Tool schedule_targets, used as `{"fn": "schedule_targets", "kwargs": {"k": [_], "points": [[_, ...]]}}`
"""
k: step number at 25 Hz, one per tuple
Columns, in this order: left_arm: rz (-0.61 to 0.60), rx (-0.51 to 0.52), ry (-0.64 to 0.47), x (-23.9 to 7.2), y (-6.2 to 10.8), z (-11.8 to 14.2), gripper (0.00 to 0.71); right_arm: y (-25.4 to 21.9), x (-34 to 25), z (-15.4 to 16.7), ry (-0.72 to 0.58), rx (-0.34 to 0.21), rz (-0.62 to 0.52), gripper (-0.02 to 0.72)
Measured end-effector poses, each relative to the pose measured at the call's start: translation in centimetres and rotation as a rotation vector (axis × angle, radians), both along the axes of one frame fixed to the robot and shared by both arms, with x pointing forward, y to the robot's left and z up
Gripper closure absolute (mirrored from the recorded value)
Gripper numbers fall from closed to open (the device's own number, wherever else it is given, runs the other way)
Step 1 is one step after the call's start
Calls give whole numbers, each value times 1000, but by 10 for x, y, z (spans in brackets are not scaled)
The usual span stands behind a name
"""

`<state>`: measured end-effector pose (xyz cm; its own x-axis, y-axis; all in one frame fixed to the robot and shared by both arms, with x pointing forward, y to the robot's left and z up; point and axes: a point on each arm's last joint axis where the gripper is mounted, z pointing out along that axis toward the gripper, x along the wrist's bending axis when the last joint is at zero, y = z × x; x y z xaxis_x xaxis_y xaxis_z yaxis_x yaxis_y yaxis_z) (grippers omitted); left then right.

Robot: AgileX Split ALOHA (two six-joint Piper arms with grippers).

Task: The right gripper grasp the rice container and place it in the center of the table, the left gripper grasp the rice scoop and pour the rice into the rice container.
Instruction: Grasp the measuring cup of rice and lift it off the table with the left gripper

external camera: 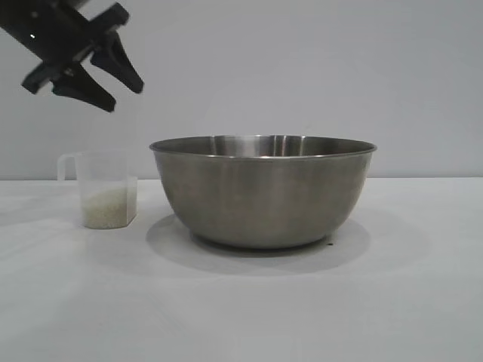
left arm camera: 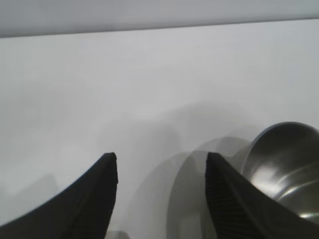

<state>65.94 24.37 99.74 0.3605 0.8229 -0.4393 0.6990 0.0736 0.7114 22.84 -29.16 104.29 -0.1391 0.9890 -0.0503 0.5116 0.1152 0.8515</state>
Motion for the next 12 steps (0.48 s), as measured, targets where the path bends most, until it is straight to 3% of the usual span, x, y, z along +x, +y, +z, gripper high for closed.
{"fn": "schedule_targets", "kwargs": {"k": [6, 12], "points": [[-78, 64, 13, -15, 20, 19, 324, 0, 0, 0, 0, 0, 0, 232], [-116, 180, 214, -35, 27, 17, 324, 0, 0, 0, 0, 0, 0, 232]]}}
